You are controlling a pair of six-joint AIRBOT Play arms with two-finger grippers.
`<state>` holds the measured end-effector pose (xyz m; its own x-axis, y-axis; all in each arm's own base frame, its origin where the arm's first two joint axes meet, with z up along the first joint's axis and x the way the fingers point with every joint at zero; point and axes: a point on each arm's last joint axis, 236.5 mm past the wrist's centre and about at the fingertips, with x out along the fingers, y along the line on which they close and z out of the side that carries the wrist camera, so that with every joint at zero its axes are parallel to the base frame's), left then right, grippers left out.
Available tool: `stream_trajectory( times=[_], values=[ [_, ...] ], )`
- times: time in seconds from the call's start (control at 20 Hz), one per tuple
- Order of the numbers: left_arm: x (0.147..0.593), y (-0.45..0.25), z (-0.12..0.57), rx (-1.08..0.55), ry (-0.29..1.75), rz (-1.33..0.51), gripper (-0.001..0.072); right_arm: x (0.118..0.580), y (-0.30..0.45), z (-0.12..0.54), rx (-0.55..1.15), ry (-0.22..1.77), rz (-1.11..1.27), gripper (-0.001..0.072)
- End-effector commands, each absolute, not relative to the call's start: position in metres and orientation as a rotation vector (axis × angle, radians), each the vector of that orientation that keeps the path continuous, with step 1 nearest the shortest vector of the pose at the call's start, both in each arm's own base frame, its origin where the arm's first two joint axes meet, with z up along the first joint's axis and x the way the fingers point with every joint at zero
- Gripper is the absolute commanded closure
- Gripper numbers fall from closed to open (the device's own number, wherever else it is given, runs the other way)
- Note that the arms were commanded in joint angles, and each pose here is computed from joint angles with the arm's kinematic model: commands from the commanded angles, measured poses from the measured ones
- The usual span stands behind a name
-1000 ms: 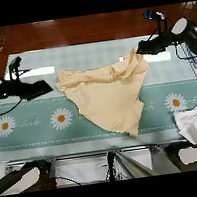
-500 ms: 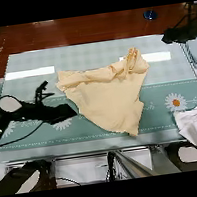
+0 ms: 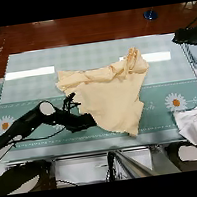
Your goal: Fold the shirts.
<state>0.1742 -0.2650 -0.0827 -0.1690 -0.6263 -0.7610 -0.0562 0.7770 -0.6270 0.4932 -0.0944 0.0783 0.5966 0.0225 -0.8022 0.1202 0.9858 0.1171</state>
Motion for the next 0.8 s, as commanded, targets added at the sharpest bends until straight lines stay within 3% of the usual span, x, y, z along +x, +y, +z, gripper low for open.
stream_trajectory(
  times=[0.0,0.45,0.55,0.7,0.75],
  values=[
    [0.176,-0.278,-0.1,-0.573,1.702,-0.524,-0.0009,0.494,-0.096,0.08,0.172,0.924,-0.059,0.0272],
    [0.203,-0.325,-0.105,-0.527,1.712,-0.593,0.0,0.494,-0.096,0.08,0.172,0.921,-0.06,0.0272],
    [0.202,-0.337,-0.111,-0.528,1.746,-0.582,0.0174,0.494,-0.096,0.08,0.172,0.922,-0.06,0.0272],
    [0.202,-0.348,-0.116,-0.525,1.763,-0.594,0.0592,0.494,-0.095,0.079,0.172,0.925,-0.059,0.0272],
    [0.201,-0.348,-0.117,-0.517,1.762,-0.601,0.063,0.494,-0.095,0.079,0.172,0.925,-0.059,0.0272]
  ],
)
